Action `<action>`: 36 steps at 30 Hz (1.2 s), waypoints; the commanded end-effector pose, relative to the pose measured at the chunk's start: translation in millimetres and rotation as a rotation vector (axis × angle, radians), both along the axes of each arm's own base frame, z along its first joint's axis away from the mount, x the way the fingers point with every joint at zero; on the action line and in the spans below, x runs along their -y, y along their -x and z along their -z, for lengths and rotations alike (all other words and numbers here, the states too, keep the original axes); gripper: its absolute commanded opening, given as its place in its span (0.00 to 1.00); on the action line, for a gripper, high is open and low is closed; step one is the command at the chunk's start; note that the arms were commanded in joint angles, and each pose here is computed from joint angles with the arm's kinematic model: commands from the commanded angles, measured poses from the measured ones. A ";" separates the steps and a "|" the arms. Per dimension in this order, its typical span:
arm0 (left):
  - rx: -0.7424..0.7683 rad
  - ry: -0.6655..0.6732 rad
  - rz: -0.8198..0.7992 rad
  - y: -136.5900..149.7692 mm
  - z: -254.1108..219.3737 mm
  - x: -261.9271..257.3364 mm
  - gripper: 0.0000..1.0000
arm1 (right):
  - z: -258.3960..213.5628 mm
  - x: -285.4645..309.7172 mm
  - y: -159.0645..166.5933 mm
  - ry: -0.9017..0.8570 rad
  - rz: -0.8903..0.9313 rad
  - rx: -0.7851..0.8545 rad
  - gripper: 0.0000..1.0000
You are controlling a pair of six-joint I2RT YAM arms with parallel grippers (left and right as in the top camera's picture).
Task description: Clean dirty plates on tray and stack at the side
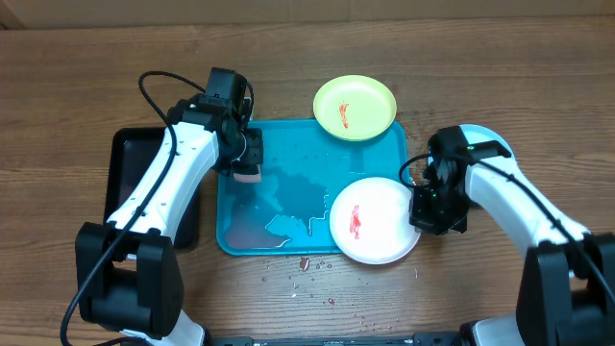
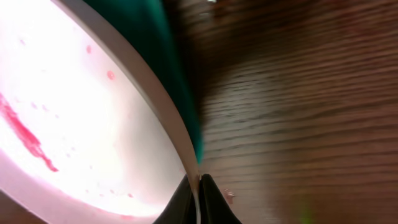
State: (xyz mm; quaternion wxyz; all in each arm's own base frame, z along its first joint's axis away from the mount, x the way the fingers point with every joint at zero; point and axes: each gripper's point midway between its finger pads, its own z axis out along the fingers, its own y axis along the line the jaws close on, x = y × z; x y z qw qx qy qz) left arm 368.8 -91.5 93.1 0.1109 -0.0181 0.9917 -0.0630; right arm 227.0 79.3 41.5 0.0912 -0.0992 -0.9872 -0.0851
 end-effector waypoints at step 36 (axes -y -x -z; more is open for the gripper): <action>0.098 -0.085 -0.016 -21.8 -62.0 -14.5 0.04 | -39.4 -162.6 -144.3 -0.074 0.037 0.336 0.32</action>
